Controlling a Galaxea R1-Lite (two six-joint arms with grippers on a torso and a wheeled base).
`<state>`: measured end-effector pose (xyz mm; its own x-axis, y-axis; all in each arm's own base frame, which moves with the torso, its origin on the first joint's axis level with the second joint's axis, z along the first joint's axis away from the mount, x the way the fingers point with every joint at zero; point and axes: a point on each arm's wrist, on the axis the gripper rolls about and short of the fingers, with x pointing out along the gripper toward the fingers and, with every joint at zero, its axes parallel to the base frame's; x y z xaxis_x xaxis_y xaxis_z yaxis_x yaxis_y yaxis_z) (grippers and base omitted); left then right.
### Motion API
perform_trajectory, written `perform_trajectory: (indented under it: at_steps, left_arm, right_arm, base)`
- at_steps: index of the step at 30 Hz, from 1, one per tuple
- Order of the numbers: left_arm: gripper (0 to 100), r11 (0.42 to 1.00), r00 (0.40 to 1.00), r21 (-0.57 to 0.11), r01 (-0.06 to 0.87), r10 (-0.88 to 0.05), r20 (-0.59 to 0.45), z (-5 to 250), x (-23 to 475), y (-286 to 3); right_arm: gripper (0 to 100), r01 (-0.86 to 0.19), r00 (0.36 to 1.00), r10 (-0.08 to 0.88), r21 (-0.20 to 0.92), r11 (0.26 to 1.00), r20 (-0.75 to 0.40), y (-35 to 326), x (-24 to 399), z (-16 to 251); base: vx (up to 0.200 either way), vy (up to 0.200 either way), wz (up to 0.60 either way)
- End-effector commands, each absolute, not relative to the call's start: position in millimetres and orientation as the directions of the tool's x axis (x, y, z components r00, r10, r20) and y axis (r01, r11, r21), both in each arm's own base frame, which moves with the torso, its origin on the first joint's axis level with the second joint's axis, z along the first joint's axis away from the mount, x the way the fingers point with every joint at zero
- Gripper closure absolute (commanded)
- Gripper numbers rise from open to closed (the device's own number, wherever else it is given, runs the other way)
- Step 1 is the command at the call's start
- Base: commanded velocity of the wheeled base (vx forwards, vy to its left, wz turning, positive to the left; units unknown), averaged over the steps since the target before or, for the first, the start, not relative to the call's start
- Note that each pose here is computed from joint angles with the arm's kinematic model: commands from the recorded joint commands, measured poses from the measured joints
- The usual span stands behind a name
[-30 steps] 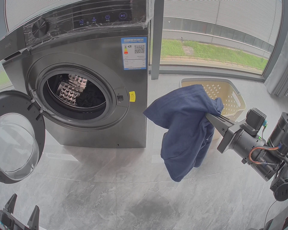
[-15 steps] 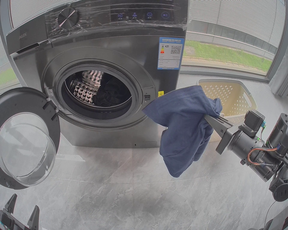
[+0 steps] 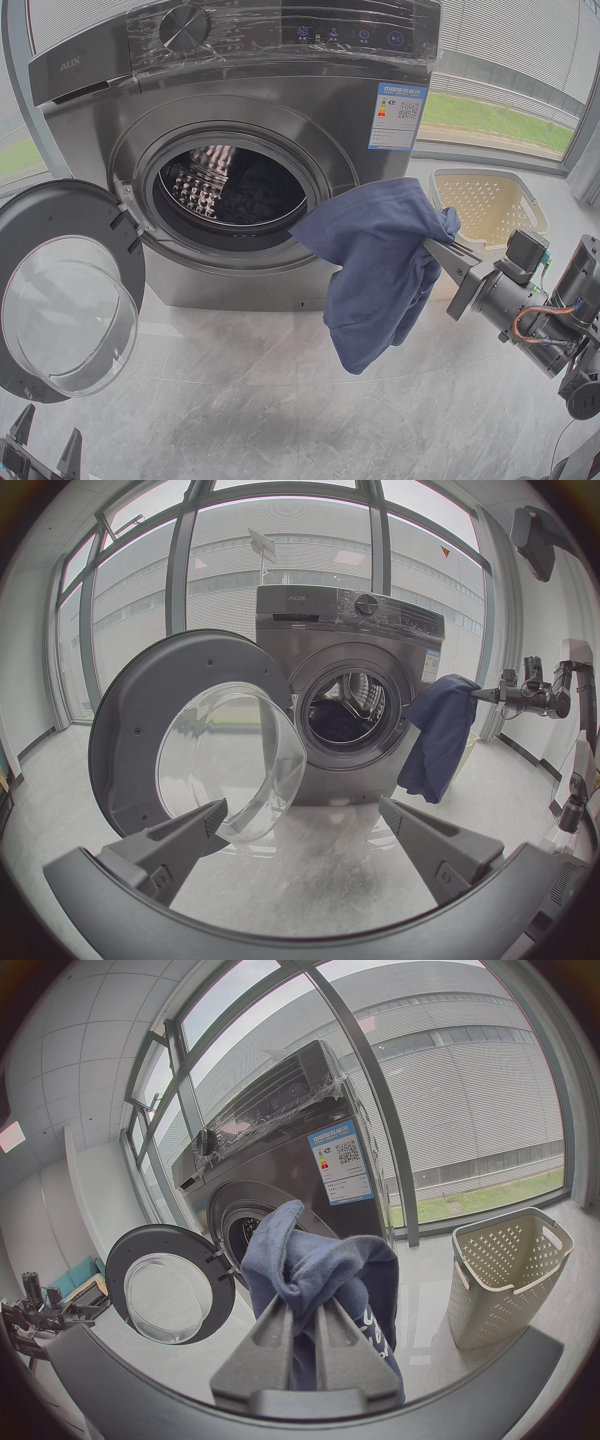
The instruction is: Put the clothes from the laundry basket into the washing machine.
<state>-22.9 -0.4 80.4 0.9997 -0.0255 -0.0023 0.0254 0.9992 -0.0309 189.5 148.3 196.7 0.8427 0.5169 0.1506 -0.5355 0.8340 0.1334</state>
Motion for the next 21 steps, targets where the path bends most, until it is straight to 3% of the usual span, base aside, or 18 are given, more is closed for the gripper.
perform_trajectory:
  at_steps: [1,11,21]
  left_arm:
    - [0,0.999,1.000,-0.031,0.026,-0.026,-0.002,75.6,-22.9,-0.4]
    - [0,0.999,1.000,-0.035,0.026,-0.026,-0.003,75.4,-22.9,-0.4]
    - [0,0.999,1.000,-0.035,0.026,-0.026,-0.003,75.4,-22.9,-0.4]
  right_arm:
    - [100,-0.536,0.843,0.518,0.133,0.834,0.147,148.6,189.5,195.9]
    - [100,-0.530,0.846,0.513,0.135,0.837,0.144,147.4,189.3,194.9]
    - [100,-0.529,0.848,0.510,0.148,0.836,0.147,147.5,189.6,195.6]
  base:
    - [-0.200,0.000,0.00]
    - [-0.020,0.000,0.00]
    - [0.000,0.200,0.00]
